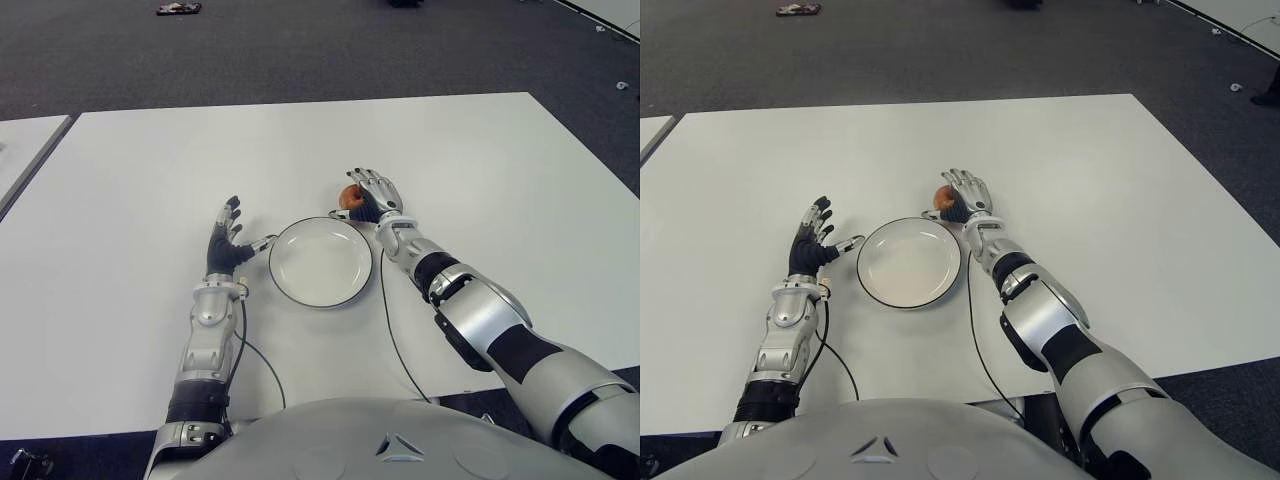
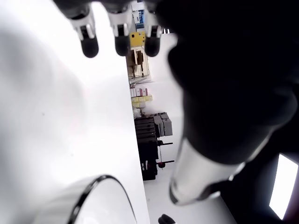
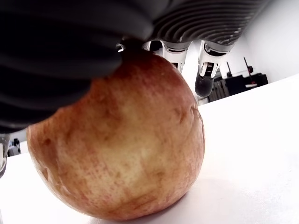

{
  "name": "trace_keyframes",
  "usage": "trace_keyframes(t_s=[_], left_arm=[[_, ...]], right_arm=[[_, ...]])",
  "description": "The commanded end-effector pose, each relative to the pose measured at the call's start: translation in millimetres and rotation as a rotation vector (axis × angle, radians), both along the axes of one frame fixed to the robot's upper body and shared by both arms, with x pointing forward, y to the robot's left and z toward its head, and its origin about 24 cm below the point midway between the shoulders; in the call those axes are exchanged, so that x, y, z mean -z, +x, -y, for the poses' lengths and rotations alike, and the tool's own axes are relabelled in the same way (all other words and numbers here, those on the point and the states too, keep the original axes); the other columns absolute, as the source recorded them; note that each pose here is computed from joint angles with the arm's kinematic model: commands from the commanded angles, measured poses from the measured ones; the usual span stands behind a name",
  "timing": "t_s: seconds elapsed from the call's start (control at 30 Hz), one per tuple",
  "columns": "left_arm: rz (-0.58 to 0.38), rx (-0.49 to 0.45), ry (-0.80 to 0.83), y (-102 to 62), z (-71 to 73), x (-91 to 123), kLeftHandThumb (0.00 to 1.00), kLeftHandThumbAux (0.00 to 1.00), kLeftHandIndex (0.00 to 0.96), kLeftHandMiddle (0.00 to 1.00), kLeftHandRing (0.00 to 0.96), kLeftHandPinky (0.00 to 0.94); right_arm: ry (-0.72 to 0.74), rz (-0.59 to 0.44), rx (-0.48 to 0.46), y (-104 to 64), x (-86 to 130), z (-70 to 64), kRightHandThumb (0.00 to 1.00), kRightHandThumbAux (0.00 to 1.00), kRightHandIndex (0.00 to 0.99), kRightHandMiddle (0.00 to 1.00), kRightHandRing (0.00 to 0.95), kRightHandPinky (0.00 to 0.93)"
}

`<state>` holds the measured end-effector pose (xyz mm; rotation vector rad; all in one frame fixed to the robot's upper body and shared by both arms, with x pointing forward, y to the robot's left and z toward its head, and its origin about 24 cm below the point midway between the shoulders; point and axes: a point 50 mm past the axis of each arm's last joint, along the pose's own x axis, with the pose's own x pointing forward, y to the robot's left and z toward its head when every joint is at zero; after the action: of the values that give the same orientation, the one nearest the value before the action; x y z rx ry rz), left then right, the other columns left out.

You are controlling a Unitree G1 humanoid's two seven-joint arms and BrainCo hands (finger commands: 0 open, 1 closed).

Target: Put the apples into the plate.

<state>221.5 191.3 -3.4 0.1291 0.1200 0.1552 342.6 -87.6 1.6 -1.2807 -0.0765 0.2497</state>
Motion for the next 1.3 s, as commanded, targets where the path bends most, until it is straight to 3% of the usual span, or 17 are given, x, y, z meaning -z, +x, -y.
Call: trace_keyframes(t_s=[0.03, 0.63, 1.03, 1.3], left_arm=[[-0.012, -0.009, -0.007, 0.0, -0.5, 0, 0.000, 0.225, 0.000, 0.000, 0.000, 0.000], [-0.021, -0.011, 0.004, -0.7, -0.2, -2, 0.000, 0.217, 0.000, 0.000, 0.000, 0.000], [-0.030, -0.028, -0.004, -3.0, -0.8, -1, 0.000, 0.222, 0.000, 0.000, 0.000, 0.000], [-0.029, -0.030, -0.002, -3.5, -1.1, -1, 0.000, 0.212, 0.000, 0.000, 0.000, 0.000]], right_arm=[[-0.017, -0.044, -0.001, -4.7, 8, 4.1, 0.056, 0.406, 0.000, 0.000, 0.000, 0.000], [-0.035, -0.109, 0.025, -13.5, 22, 7.6, 0.070, 0.447, 0.000, 0.000, 0.000, 0.009], [-0.019, -0.079, 0.030, -14.7, 22, 5.6, 0.101, 0.483, 0.000, 0.000, 0.000, 0.091], [-0.017, -0.041, 0.030, -16.0, 21, 6.1, 0.140, 0.512, 0.000, 0.016, 0.054, 0.186]])
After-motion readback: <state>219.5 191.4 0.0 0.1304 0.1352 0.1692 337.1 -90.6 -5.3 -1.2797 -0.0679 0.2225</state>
